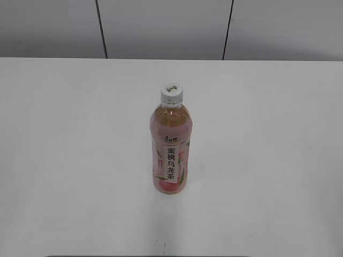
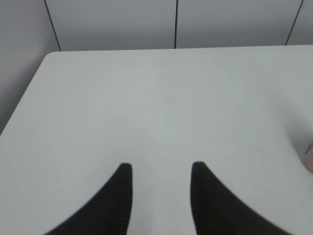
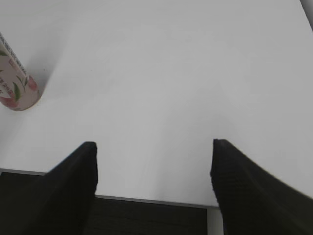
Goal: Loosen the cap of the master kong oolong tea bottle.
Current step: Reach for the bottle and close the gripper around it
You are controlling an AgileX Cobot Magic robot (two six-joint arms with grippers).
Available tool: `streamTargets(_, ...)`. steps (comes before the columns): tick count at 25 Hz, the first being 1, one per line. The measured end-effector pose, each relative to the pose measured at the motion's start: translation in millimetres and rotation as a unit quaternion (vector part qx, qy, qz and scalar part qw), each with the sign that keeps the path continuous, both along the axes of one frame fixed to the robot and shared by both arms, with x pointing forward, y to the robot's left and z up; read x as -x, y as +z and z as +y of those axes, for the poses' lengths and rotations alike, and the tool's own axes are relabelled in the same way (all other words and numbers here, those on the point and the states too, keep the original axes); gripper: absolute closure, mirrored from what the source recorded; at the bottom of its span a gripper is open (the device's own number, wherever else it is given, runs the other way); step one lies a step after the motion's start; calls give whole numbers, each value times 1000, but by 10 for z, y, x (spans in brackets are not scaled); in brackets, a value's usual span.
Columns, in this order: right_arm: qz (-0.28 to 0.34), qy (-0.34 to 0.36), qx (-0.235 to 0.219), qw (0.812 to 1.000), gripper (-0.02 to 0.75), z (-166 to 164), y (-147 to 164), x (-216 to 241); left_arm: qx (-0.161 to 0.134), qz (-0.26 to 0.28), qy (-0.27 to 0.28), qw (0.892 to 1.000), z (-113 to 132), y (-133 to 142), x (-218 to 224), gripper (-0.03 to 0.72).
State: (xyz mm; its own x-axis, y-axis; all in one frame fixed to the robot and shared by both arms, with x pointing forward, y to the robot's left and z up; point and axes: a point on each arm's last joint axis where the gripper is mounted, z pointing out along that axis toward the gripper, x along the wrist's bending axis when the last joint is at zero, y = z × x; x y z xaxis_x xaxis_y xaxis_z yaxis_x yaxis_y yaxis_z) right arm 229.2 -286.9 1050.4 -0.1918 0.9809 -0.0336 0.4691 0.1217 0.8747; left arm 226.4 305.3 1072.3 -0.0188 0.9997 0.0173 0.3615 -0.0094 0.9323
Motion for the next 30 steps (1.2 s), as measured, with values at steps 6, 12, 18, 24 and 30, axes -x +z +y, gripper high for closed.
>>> streamTargets(6, 0, 0, 0, 1000, 192, 0, 0, 0, 1, 0, -1, 1000, -3, 0, 0, 434)
streamTargets(12, 0, 0, 0, 1000, 192, 0, 0, 0, 8, -13, -7, 1000, -17, 36, 1, 438)
streamTargets(18, 0, 0, 0, 1000, 192, 0, 0, 0, 45, -171, -28, 984, -70, 425, -235, 440)
streamTargets(24, 0, 0, 0, 1000, 192, 0, 0, 0, 75, -144, -23, 987, -87, 437, -923, 440)
streamTargets(30, 0, 0, 0, 1000, 192, 0, 0, 0, 66, -132, -7, 989, -68, 267, -1577, 440)
